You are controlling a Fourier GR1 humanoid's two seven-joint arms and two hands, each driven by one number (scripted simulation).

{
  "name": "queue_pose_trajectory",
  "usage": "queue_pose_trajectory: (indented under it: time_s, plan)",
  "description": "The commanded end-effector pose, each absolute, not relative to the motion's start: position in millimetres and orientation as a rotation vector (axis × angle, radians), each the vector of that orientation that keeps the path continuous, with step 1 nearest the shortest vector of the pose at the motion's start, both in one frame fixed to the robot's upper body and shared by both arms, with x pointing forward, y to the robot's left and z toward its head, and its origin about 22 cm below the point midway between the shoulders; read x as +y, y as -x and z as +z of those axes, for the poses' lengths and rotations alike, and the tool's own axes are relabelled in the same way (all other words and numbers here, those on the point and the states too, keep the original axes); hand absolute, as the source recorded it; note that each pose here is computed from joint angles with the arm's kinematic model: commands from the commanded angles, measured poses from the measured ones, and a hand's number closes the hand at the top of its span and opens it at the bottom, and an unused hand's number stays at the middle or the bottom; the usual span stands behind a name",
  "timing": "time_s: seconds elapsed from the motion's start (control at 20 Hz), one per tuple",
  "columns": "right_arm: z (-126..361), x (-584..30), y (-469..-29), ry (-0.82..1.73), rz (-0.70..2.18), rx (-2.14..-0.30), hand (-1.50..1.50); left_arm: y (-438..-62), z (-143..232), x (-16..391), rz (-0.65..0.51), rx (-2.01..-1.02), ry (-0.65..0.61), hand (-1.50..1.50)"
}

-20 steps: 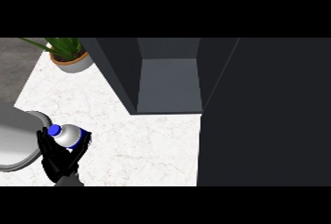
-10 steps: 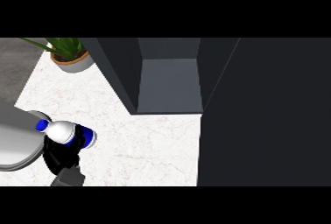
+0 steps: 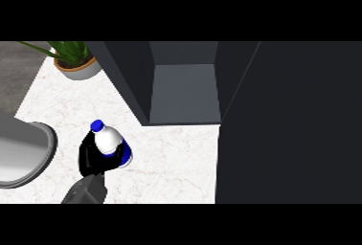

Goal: Pick up the bottled water, place it into the cabinet and close the cabinet

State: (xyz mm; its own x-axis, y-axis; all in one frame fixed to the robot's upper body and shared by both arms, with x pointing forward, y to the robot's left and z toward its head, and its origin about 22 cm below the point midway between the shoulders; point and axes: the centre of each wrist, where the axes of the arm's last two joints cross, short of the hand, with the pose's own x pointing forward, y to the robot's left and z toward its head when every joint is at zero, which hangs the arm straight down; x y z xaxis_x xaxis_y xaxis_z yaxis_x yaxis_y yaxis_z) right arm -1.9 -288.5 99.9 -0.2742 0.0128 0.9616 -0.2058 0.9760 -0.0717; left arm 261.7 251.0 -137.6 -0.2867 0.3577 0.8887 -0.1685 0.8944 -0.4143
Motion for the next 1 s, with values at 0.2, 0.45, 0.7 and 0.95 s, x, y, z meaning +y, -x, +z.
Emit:
queue_pose_trajectory:
  time_s: [0.2,0.45,0.7,0.95]
  plan:
    - [139.9,-279.0,7.0,-0.142,0.205,-1.899,-1.50,-258.7,-122.9,217.1,0.368,-1.815,0.322,1.50]
    - [137.2,-280.7,3.1,-0.121,0.209,-1.896,-1.50,-285.2,-77.0,201.4,0.272,-1.841,0.381,1.50]
    - [112.7,-284.4,-6.7,-0.127,0.179,-1.904,-1.50,-275.6,-35.3,163.4,0.246,-1.885,0.431,1.50]
    - [133.8,-276.6,-6.2,-0.141,0.224,-1.912,-1.50,-260.6,7.8,118.1,0.156,-1.879,0.482,1.50]
